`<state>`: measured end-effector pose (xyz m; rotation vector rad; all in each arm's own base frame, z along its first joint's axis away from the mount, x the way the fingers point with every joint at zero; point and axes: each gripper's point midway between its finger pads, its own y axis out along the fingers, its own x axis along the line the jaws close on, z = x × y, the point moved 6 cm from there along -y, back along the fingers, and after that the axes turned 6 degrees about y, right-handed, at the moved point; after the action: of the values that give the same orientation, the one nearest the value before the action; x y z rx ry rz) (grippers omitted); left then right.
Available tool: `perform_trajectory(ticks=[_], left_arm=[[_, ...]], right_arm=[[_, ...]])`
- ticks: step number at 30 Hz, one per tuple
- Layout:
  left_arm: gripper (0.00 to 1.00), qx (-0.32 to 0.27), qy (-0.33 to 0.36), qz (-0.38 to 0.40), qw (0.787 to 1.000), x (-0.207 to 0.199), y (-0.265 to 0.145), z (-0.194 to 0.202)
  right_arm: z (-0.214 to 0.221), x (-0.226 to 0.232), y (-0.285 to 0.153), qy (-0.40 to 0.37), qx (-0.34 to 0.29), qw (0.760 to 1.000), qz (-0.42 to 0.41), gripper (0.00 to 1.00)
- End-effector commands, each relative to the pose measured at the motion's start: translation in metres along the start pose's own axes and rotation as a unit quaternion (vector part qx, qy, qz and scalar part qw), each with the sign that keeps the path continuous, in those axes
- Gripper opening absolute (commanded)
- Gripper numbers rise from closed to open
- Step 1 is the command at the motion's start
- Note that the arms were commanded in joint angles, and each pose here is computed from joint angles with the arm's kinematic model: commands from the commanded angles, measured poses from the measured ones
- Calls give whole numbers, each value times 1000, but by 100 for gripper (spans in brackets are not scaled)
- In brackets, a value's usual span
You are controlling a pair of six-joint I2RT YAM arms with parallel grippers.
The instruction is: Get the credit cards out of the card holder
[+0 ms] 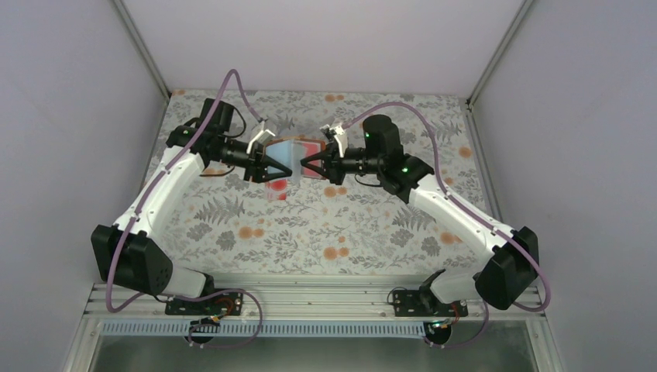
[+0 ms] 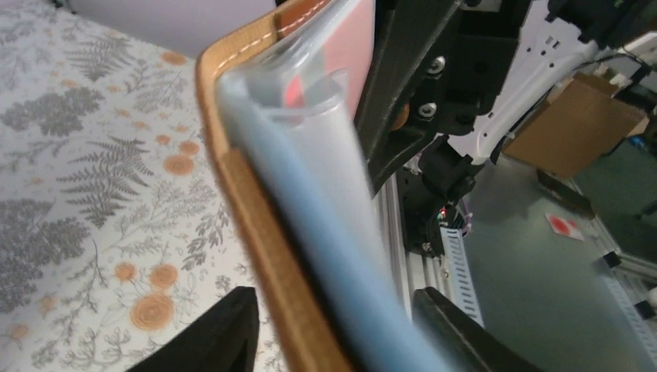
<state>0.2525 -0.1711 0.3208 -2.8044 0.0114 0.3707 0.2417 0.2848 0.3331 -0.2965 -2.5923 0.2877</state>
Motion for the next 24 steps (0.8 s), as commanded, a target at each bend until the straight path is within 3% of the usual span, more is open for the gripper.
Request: perform_trajectory(ticks=[1,4,6,14,16,21,22,24], left_arm=[[63,-6,38,-3,999,-8,-3,-11],[83,-1,42,-14,999,-6,-5,-14],[89,-4,39,-12,999,-5,-4,-13],[75,40,6,-67,997,19,13,1],[63,40,6,-65,997,19,13,1],[13,42,15,-63,997,15,12,1],[6,41,16,-60,997,14,11,1],[3,37,17,-51,998,11,11,0]], right_arm=[[-12,8,1,-16,-17,1000,10,4],[-11,5,1,-7,-16,1000,25,4],[-11,5,2,-2,-14,1000,16,4],[-14,26,7,-29,-10,998,-46,4],[-12,28,7,-31,-5,998,-56,4],[-12,35,-2,-54,-3,997,-61,5],[-12,34,-4,-55,-2,997,-58,7],[-9,28,-10,-53,2,998,-43,13]])
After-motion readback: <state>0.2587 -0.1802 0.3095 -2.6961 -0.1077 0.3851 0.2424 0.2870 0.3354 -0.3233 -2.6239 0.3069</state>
